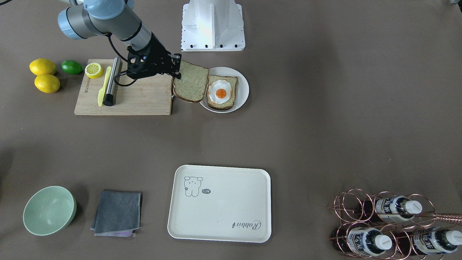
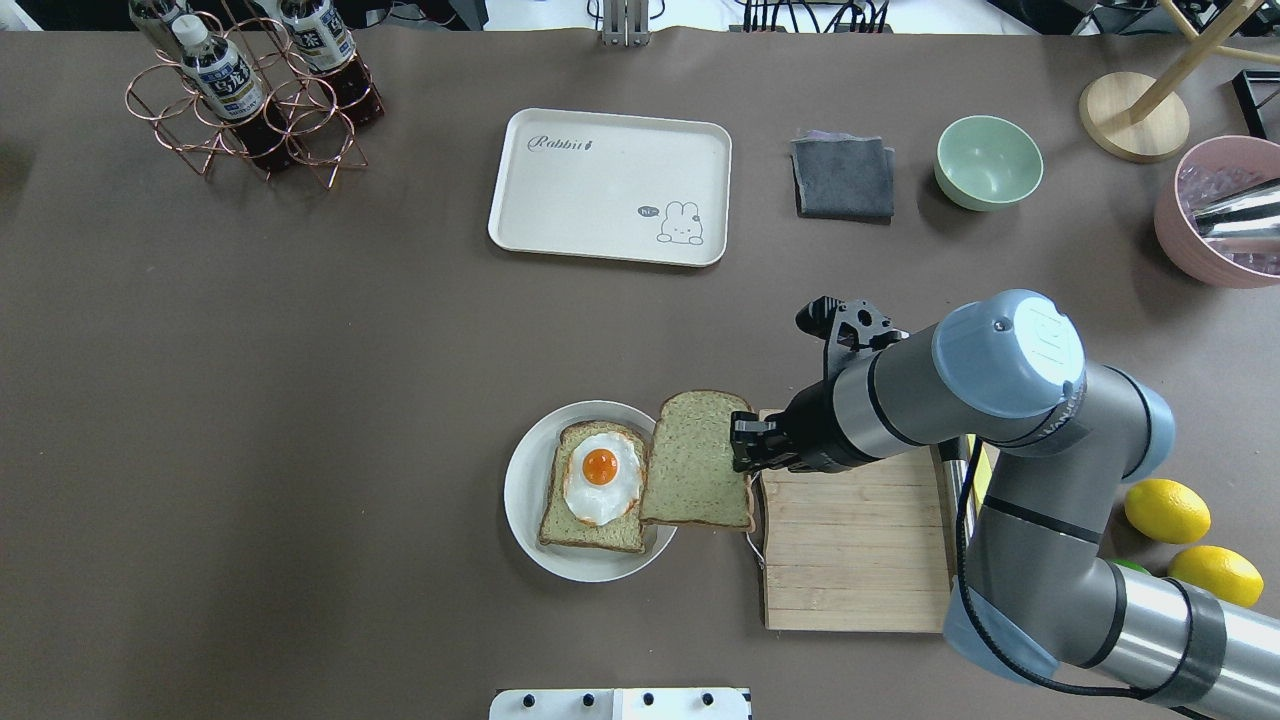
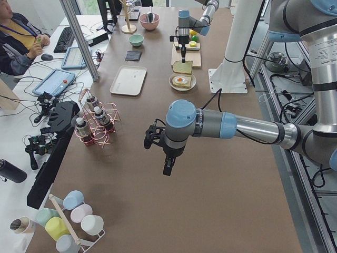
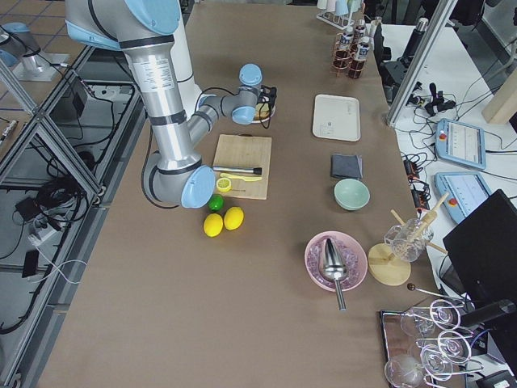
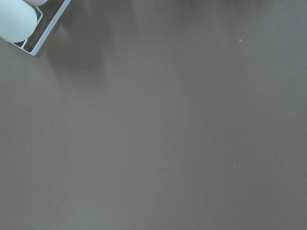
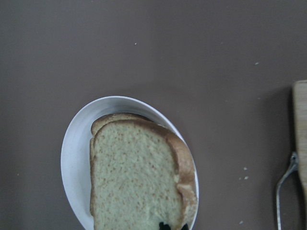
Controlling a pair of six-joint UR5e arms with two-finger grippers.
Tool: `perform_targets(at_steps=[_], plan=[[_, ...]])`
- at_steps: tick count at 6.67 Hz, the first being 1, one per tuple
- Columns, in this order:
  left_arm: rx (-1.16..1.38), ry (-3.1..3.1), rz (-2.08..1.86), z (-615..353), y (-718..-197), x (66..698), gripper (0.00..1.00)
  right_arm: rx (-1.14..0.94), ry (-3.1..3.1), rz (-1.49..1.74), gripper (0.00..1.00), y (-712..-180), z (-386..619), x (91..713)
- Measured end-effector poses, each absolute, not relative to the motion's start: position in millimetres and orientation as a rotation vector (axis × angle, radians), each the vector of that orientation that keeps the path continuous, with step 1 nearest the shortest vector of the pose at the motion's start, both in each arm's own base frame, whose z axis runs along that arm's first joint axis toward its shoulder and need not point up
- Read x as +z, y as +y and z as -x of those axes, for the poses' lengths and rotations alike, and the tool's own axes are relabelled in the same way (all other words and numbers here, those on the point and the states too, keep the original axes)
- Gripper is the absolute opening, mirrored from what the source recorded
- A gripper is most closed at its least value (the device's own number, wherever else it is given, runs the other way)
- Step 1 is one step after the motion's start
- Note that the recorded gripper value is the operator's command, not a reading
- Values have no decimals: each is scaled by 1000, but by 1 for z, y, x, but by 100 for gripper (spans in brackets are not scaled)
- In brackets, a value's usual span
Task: Make sandwich and place on tray
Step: 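Carry the bread slice with the right gripper onto the egg toast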
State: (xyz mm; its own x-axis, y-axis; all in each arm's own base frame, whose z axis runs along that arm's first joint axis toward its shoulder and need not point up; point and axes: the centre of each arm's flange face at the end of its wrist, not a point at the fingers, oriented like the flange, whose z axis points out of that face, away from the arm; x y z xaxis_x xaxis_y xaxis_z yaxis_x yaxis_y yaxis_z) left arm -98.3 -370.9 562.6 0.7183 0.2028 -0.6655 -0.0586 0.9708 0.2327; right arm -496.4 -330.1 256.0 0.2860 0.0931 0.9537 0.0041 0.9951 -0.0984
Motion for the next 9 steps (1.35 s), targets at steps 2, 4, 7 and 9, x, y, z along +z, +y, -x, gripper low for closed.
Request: perform_targets(at_steps=[2, 4, 7, 9], plan=[[145, 757, -196, 98, -371, 566, 97, 38, -1311, 97, 0, -326, 540, 234], [146, 758, -195, 98, -371, 567, 97, 50, -1310, 81, 0, -329, 557, 226], [148, 757, -200, 97, -372, 565, 97, 76, -1288, 67, 0, -338, 560, 237], [150, 755, -207, 97, -373, 564, 97, 83, -1275, 72, 95, -339, 560, 245]])
